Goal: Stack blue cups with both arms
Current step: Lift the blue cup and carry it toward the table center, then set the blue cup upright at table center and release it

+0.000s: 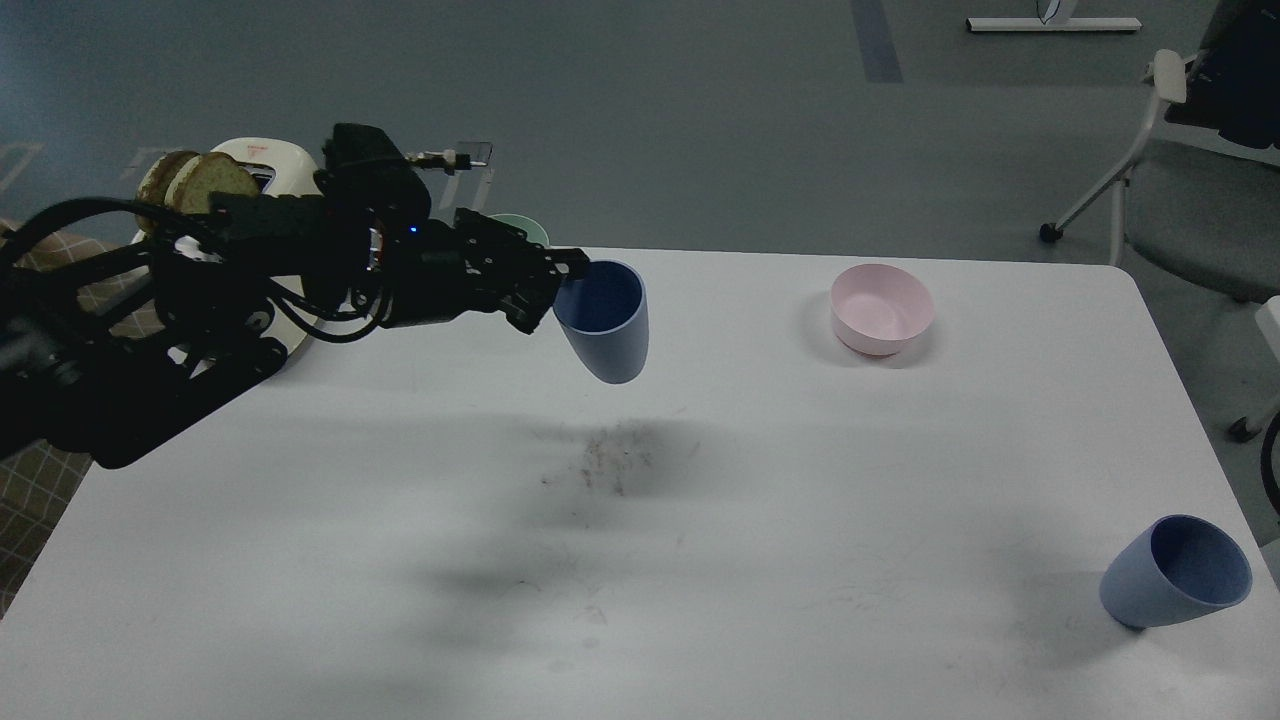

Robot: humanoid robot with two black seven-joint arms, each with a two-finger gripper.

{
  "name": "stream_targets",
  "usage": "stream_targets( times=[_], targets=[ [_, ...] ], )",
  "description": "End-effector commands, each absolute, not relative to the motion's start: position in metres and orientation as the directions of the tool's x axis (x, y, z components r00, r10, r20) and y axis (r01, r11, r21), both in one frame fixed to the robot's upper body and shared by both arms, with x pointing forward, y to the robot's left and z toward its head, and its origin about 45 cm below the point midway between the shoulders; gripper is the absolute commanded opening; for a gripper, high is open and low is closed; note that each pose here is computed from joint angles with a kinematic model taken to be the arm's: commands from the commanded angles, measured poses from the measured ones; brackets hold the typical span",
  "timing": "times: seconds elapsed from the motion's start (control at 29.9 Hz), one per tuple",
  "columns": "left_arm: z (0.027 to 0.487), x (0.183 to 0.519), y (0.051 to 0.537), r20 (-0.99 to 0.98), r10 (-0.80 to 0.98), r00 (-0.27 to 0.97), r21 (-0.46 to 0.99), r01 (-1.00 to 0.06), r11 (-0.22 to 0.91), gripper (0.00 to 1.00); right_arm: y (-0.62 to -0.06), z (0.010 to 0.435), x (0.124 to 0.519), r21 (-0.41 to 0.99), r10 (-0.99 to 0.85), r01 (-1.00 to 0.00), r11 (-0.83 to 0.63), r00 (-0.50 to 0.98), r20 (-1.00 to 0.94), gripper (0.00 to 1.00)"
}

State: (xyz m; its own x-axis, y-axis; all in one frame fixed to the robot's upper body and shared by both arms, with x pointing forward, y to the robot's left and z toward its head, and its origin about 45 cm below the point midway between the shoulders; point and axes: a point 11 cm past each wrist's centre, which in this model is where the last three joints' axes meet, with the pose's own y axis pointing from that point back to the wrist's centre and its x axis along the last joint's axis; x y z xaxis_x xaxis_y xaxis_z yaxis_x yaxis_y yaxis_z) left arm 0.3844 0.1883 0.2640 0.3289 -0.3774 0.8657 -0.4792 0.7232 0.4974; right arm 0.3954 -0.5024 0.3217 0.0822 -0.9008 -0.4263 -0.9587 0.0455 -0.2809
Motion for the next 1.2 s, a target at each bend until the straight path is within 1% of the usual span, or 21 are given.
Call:
stream_targets(
  times=[0.0,0.1,0.43,0.7,0.8,0.97,1.04,1.07,1.1,1.17],
  targets=[
    [0.244,0.384,0.173,0.835,-0.444,0.325,0.550,-0.447,0.706,0.00,-0.503,0.322,0.394,-0.283,-0.902,-0.958,0.046,0.082,-0.424,1.00],
    [0.230,0.383,0.153,0.816,-0.481,0.321,0.577,-0.411,0.705,0.00,-0.504,0.324,0.390,-0.292,-0.904,-0.955,0.047,0.084,-0.420,1.00],
    [0.199,0.380,0.128,0.776,-0.528,0.344,0.629,-0.363,0.688,0.00,-0.510,0.321,0.378,-0.294,-0.907,-0.954,0.060,0.071,-0.415,1.00],
    [0.198,0.381,0.136,0.772,-0.531,0.349,0.634,-0.373,0.678,0.01,-0.509,0.326,0.375,-0.310,-0.910,-0.949,0.056,0.080,-0.407,1.00],
    [0.199,0.382,0.139,0.773,-0.529,0.350,0.633,-0.378,0.676,0.07,-0.507,0.326,0.376,-0.312,-0.908,-0.949,0.054,0.083,-0.410,1.00],
    [0.200,0.381,0.140,0.775,-0.526,0.350,0.631,-0.377,0.678,0.08,-0.508,0.326,0.376,-0.311,-0.910,-0.949,0.053,0.083,-0.407,1.00],
    [0.202,0.383,0.143,0.777,-0.523,0.350,0.629,-0.384,0.676,0.12,-0.510,0.327,0.375,-0.312,-0.911,-0.949,0.055,0.080,-0.404,1.00],
    [0.202,0.383,0.143,0.777,-0.523,0.350,0.629,-0.384,0.676,0.12,-0.510,0.327,0.375,-0.312,-0.911,-0.949,0.055,0.080,-0.404,1.00],
    [0.203,0.384,0.145,0.778,-0.521,0.352,0.628,-0.388,0.675,0.16,-0.512,0.330,0.374,-0.312,-0.915,-0.949,0.056,0.076,-0.396,1.00],
    [0.206,0.384,0.145,0.785,-0.512,0.349,0.619,-0.391,0.681,0.29,-0.516,0.334,0.373,-0.314,-0.921,-0.948,0.057,0.071,-0.383,1.00]
  ],
)
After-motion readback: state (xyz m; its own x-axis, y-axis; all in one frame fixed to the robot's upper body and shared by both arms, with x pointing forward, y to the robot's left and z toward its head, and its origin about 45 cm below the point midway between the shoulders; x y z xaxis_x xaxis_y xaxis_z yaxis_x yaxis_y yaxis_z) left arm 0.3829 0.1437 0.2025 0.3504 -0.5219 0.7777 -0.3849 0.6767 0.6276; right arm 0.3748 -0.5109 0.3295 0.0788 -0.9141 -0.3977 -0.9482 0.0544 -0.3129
